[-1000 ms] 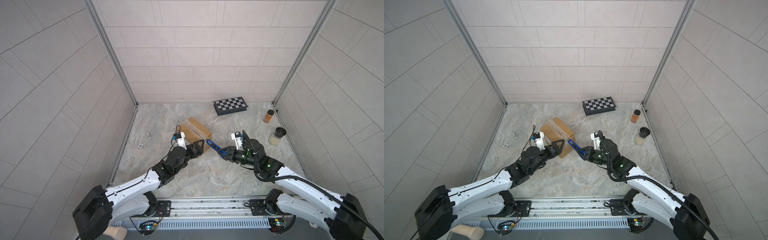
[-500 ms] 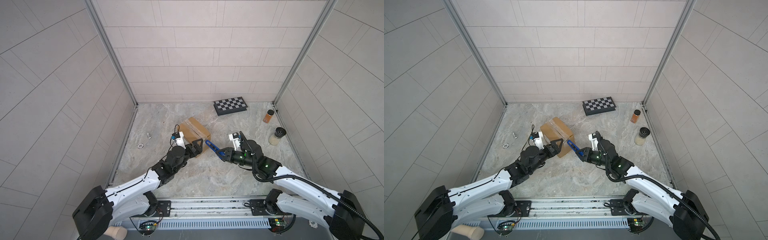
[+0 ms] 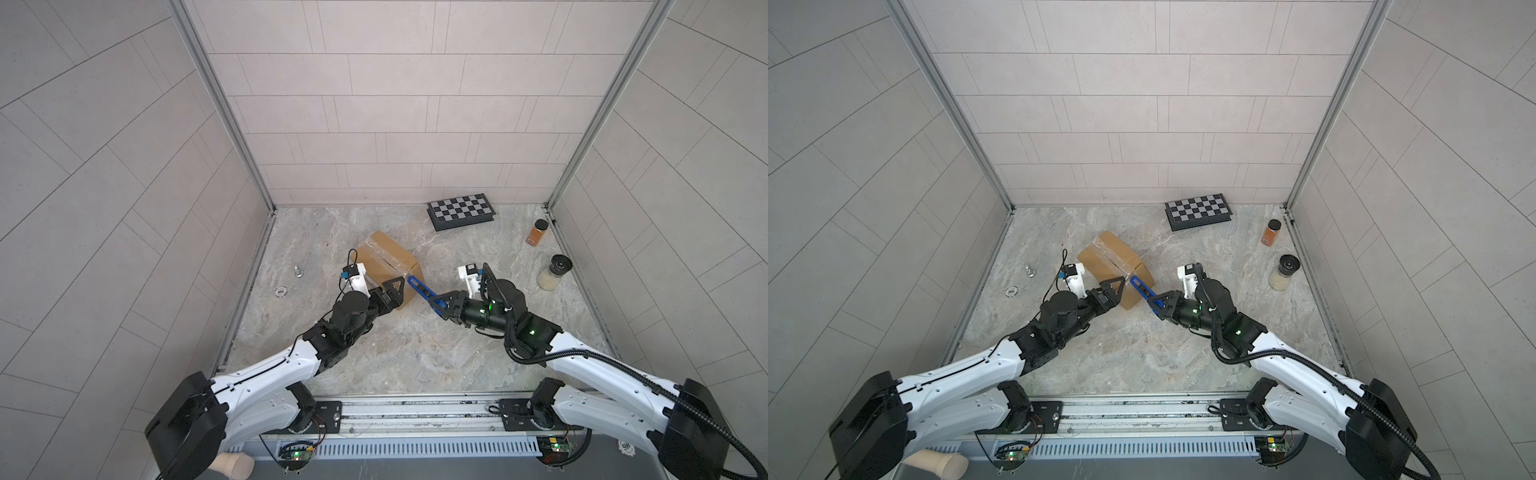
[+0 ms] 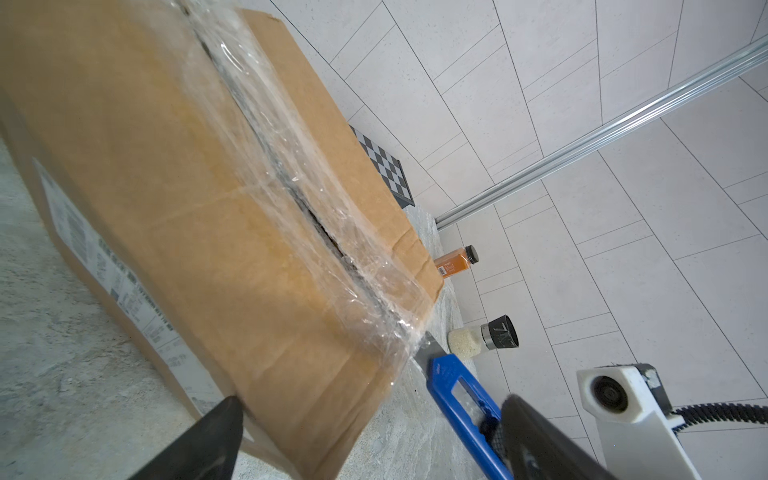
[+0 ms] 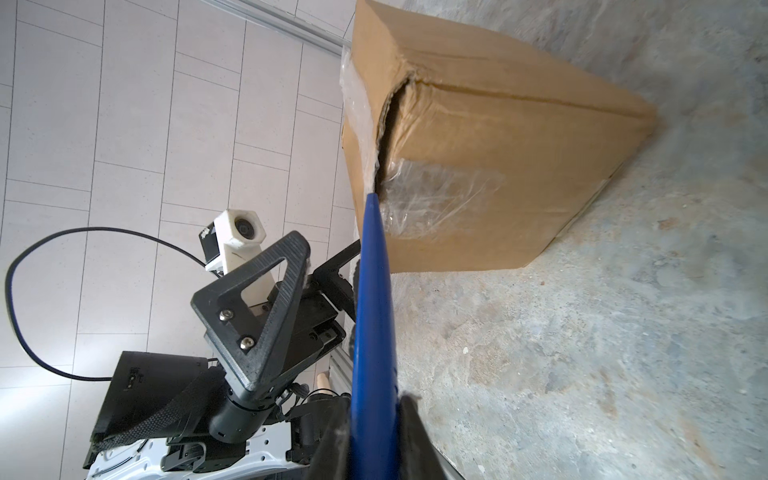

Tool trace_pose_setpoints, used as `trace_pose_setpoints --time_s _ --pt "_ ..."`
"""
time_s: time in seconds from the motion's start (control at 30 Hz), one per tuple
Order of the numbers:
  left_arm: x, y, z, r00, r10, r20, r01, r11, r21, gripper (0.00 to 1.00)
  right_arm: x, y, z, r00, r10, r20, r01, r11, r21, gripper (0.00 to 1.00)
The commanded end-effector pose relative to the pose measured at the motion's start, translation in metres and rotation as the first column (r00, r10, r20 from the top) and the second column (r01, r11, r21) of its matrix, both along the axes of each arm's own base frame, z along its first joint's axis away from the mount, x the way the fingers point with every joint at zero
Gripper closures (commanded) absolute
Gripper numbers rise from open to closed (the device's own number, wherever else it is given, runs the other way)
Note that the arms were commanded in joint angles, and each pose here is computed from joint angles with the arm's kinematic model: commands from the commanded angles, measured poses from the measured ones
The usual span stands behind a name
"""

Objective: Unpack the express box

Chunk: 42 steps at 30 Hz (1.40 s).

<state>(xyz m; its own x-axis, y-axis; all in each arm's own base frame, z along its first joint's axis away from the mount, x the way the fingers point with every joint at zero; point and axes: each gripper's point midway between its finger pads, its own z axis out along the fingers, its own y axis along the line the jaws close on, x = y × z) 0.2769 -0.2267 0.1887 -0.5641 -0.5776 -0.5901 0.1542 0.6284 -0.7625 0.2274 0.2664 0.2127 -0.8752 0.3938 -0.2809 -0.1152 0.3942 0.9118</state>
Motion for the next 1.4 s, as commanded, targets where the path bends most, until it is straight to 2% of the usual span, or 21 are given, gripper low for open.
trace_pose_setpoints --time_s 0.0,0.1,0.23,0.5,0.63,0.8,0.83,0.97,1.03,1.17,1.37 --pt "0.001 -0.003 0.013 0.999 -0.013 0.04 0.015 0.999 -0.031 0.0 -0.023 0.016 -0.011 0.992 0.127 -0.006 -0.127 0.991 -0.038 1.0" --pt "0.001 -0.001 0.017 0.999 -0.011 0.046 0.013 0.999 -0.031 0.0 -0.028 0.016 -0.027 0.987 0.158 -0.01 -0.158 0.979 -0.129 1.0" --pt "0.002 0.0 0.017 0.999 -0.008 0.047 0.009 1.0 -0.026 0.0 -0.029 0.016 -0.029 0.984 0.176 -0.005 -0.174 0.972 -0.155 1.0" --pt "0.004 0.0 0.009 1.0 -0.003 0.031 0.004 1.0 -0.017 0.0 -0.021 0.02 0.022 0.989 0.142 0.047 -0.145 0.988 0.061 1.0" --pt "0.005 0.001 0.008 1.0 -0.003 0.03 0.003 1.0 -0.015 0.0 -0.024 0.025 0.026 0.987 0.159 0.037 -0.162 0.984 0.078 1.0" --pt "0.007 -0.001 0.017 0.999 -0.005 0.044 0.007 1.0 -0.031 0.0 -0.037 0.031 -0.017 0.977 0.214 -0.023 -0.215 0.973 -0.087 1.0" --pt "0.007 0.0 0.019 0.999 -0.003 0.048 0.005 0.999 -0.033 0.0 -0.036 0.034 -0.011 0.974 0.224 -0.004 -0.224 0.97 -0.099 1.0" --pt "0.007 0.0 0.024 0.998 -0.001 0.058 0.003 0.999 -0.043 0.0 -0.038 0.026 -0.032 0.97 0.242 -0.019 -0.239 0.941 -0.241 1.0" --pt "0.007 0.0 0.024 0.998 -0.001 0.058 0.003 0.999 -0.041 0.0 -0.038 0.025 -0.03 0.968 0.252 -0.01 -0.246 0.933 -0.262 1.0" --pt "0.008 0.002 0.02 0.999 0.005 0.053 -0.004 1.0 -0.027 0.0 -0.039 0.029 -0.008 0.963 0.265 0.036 -0.253 0.945 -0.205 1.0" --pt "0.007 0.005 0.009 0.999 0.012 0.032 -0.011 1.0 -0.011 0.0 -0.032 0.029 0.027 0.974 0.22 0.059 -0.22 0.976 -0.003 1.0"
